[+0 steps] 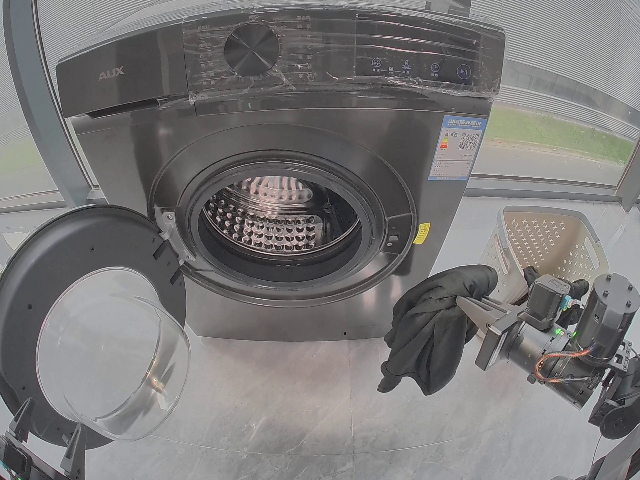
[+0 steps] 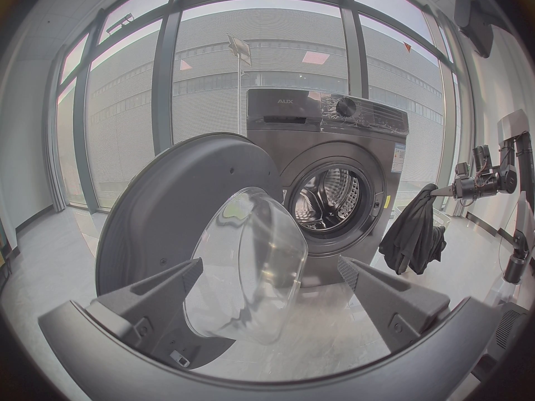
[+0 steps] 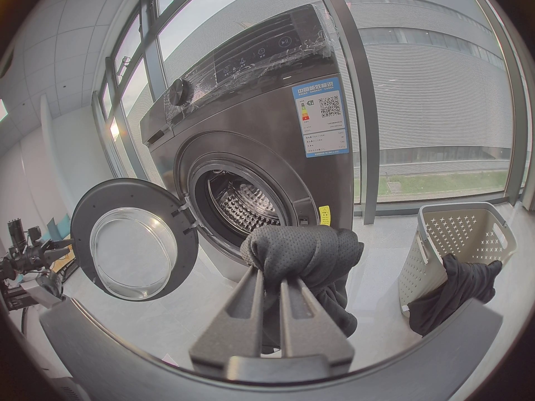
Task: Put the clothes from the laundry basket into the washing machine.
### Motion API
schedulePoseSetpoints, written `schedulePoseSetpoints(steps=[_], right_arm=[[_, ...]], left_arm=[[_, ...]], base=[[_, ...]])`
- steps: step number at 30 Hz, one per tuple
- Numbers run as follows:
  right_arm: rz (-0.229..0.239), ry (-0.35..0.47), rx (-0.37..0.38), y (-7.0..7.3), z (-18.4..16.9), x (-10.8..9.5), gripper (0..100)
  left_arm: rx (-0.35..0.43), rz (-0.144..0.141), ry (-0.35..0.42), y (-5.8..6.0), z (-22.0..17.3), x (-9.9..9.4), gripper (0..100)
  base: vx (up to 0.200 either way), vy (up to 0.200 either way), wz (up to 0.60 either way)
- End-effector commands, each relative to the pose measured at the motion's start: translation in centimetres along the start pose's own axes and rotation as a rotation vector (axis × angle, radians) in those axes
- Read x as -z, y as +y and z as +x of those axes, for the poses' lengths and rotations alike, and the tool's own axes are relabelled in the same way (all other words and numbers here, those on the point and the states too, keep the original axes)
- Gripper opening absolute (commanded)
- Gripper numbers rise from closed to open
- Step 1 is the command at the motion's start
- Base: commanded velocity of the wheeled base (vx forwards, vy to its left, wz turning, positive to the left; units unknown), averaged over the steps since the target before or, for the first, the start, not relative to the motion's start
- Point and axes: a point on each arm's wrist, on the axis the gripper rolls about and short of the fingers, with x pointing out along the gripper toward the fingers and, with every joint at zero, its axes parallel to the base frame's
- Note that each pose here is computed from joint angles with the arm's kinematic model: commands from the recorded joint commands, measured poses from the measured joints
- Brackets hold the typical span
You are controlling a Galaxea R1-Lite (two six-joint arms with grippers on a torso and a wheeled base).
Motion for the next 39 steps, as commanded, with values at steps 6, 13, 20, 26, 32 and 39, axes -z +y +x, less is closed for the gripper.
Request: schedulePoseSetpoints(steps=[6, 13, 20, 26, 32, 39], right_arm=[[0.000, 0.002, -0.002, 0.0, 0.0, 0.0, 0], [0.006, 0.006, -0.002, 0.0, 0.0, 0.1, 0], [0.024, 0.019, -0.017, 0.4, -0.1, 0.4, 0], [0.034, 0.008, -0.045, 1.0, -0.2, 0.2, 0], [0.035, 0.015, -0.078, 1.3, 0.0, 0.3, 0], [0.064, 0.024, -0.159, 1.9, 0.2, 0.5, 0]], left_arm=[[0.000, 0.000, 0.000, 0.0, 0.0, 0.4, 100], [0.000, -0.002, 0.000, 0.0, 0.0, 0.4, 100], [0.000, -0.002, 0.000, 0.0, 0.0, 0.4, 100], [-0.006, 0.023, -0.005, 0.0, 0.0, 0.4, 100], [-0.005, 0.027, -0.003, 0.0, 0.0, 0.5, 100], [-0.005, 0.041, -0.002, 0.0, 0.0, 0.4, 100]], base=[[0.000, 0.200, 0.00], [0.000, 0.171, 0.00], [0.000, 0.000, 0.00], [0.000, 0.000, 0.00], [0.000, 0.000, 0.00], [0.000, 0.000, 0.00]])
